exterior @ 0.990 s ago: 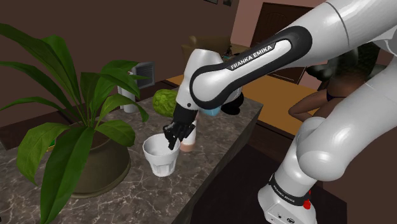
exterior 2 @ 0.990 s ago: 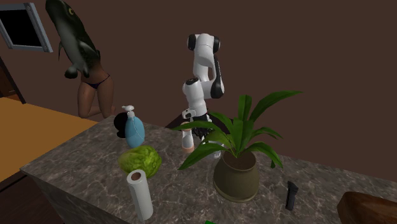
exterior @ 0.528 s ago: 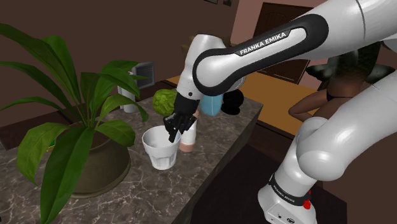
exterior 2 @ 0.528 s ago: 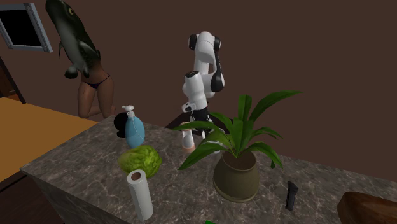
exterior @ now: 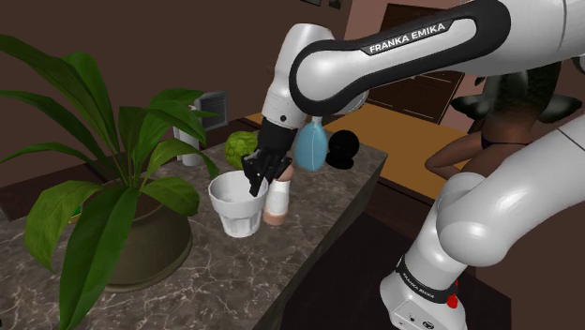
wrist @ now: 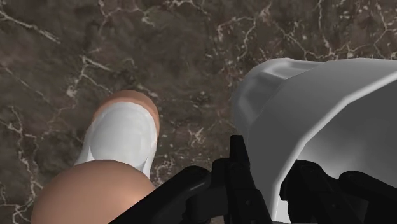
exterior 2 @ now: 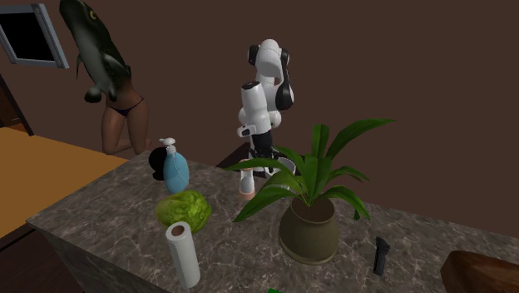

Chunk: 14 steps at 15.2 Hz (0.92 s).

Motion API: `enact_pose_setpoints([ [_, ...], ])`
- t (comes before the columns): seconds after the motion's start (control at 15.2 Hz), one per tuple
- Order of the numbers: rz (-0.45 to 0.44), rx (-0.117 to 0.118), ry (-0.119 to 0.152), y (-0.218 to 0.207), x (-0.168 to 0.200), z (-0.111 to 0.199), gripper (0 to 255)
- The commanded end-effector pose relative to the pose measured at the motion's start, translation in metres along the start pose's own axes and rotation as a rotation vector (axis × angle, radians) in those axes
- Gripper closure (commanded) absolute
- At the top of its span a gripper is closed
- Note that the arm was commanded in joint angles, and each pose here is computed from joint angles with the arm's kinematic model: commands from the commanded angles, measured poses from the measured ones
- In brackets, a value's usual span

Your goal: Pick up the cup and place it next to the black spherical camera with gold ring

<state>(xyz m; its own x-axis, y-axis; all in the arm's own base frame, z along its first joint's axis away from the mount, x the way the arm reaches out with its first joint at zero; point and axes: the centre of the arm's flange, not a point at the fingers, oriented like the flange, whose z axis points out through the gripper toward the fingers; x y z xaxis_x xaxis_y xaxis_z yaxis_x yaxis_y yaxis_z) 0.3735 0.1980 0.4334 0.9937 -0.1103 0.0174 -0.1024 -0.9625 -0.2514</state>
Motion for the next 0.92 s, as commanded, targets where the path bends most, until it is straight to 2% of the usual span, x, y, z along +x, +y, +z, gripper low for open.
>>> enact_pose_setpoints([
  [0.0, 0.0, 0.0, 0.0, -0.002, 0.0, -0.011, 255],
  [0.86, 0.0, 0.0, 0.0, -0.02, 0.002, -0.077, 255],
])
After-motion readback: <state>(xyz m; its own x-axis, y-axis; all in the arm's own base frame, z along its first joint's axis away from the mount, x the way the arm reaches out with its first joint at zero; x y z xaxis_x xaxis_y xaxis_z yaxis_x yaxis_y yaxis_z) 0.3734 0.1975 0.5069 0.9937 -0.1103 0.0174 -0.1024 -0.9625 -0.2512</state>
